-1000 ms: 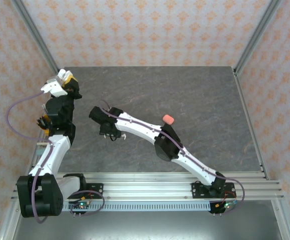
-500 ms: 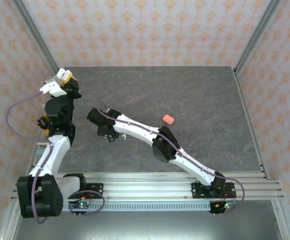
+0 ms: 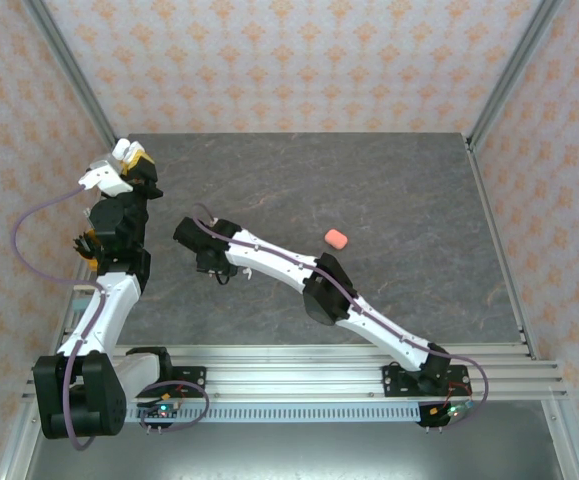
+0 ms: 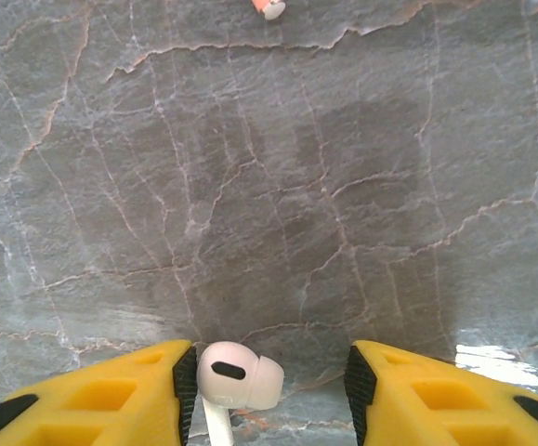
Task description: Insert the wireless bluetooth earbuds into the charging case
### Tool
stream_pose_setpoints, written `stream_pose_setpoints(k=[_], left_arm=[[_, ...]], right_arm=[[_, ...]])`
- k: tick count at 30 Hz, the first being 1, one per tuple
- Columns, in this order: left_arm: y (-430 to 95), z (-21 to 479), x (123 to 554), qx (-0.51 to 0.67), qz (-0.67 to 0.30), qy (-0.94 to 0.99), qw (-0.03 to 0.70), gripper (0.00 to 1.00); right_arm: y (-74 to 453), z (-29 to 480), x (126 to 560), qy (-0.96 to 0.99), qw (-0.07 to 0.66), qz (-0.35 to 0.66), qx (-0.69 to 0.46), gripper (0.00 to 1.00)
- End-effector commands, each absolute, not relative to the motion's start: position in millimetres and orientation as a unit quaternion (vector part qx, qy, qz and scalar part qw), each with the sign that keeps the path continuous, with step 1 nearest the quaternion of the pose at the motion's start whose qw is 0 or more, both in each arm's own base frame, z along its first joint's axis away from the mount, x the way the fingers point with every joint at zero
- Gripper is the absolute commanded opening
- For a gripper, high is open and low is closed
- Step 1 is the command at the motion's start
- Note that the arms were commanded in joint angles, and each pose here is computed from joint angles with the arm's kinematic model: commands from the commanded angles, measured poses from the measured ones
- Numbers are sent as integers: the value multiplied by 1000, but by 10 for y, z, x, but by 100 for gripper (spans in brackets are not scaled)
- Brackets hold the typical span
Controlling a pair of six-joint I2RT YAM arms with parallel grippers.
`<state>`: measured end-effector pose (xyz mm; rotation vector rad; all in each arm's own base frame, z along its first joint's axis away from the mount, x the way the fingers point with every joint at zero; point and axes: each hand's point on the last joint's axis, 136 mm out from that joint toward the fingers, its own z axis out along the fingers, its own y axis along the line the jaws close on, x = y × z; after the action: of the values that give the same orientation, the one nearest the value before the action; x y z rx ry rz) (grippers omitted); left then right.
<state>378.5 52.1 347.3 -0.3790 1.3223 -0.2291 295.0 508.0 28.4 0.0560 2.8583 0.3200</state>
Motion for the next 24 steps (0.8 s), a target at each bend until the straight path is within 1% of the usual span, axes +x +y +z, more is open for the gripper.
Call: stream_pose_setpoints(k=[1, 9, 16, 24], left_arm=[[540, 3594, 3716, -175, -110, 589, 781, 0], [528, 3602, 3709, -176, -116, 590, 779, 0], [518, 3602, 3704, -176, -120, 591, 778, 0], [523, 3575, 3699, -182, -124, 590, 777, 0]], right_arm=[[4825, 234, 2862, 990, 129, 54, 11, 48], [4687, 287, 2822, 991, 127, 34, 23, 47], [4710, 195, 2890, 991, 117, 47, 48, 46], [4768, 133, 2905, 991, 116, 50, 47, 46]])
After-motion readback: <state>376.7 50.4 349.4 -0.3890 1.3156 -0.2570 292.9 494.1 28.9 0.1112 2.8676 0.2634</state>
